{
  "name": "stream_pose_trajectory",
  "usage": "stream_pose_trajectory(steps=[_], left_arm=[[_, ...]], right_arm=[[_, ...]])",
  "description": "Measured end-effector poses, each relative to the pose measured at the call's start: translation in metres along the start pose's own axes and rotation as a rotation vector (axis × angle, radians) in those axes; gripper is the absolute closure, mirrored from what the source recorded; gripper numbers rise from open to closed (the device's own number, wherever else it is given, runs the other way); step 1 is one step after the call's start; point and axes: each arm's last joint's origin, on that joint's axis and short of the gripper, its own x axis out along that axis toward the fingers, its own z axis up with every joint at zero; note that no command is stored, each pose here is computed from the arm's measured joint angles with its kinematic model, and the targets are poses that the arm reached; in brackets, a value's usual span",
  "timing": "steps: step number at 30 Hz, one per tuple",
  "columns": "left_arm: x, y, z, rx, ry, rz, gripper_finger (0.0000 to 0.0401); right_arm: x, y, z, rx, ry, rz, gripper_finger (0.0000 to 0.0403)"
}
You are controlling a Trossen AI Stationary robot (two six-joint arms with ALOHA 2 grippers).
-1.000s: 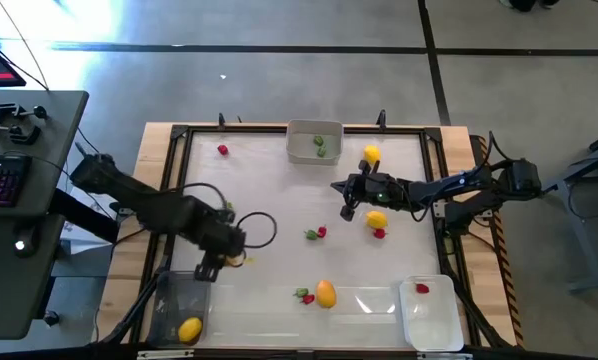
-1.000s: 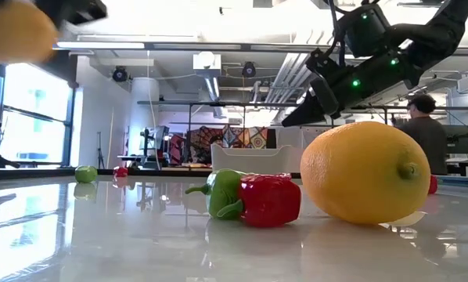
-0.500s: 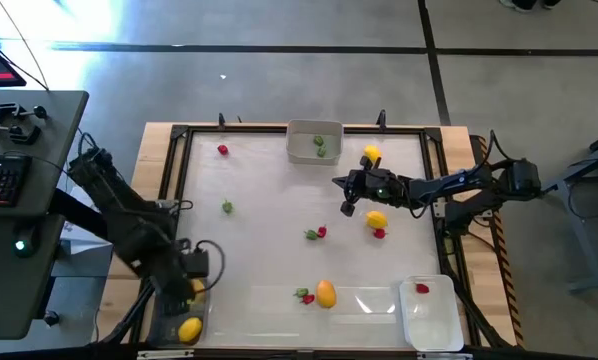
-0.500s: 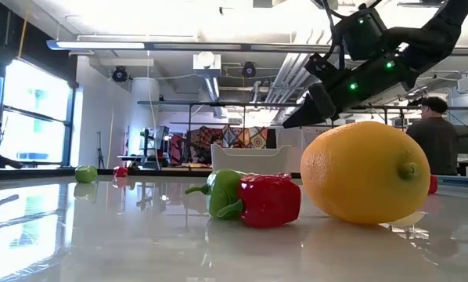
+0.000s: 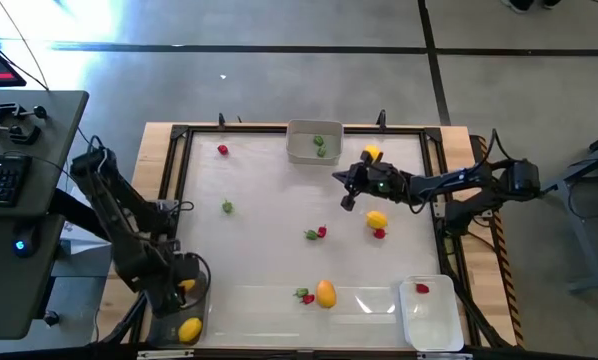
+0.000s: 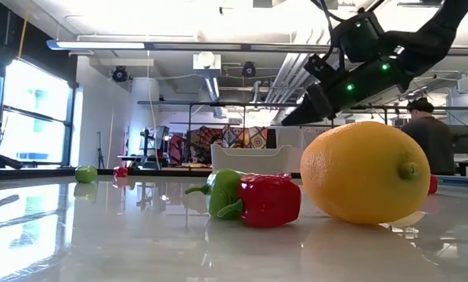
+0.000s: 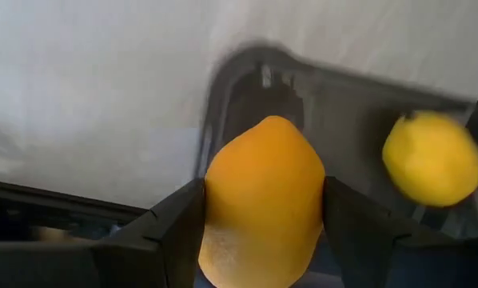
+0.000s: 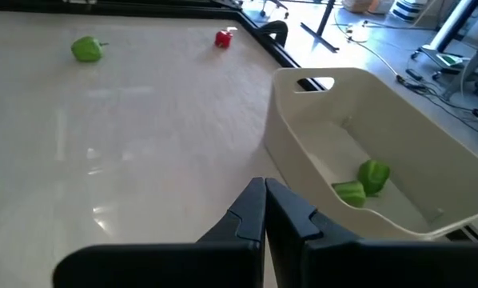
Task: Sort produce into baskets
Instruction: Put the lemon into the black bin
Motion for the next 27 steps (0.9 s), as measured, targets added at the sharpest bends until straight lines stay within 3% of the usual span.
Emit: stream_pose_trajectory(steps=[5, 15, 22, 27], left_arm=[[0.022, 0.002, -0.006, -0.016, 0.075, -0.045, 0.0194], [0.036, -0.005, -0.004, -0.003, 0.073, -0.179, 0.0195], [0.035, -0.011, 0.008, -0.166, 0.172, -0.316, 0.0195], [0.043, -0.011, 0.016, -0.215, 0.180, -0.398, 0.0195]], right_arm=[[0.000, 0.000, 0.000, 0.006, 0.003, -0.001, 0.0403], [0.000, 0.000, 0.000, 0.027, 0.003, -0.001, 0.0403], [0.000, 0.000, 0.000, 0.027, 0.003, 0.000, 0.0403], [0.000, 0.000, 0.000, 0.026, 0.004, 0.000, 0.0403]])
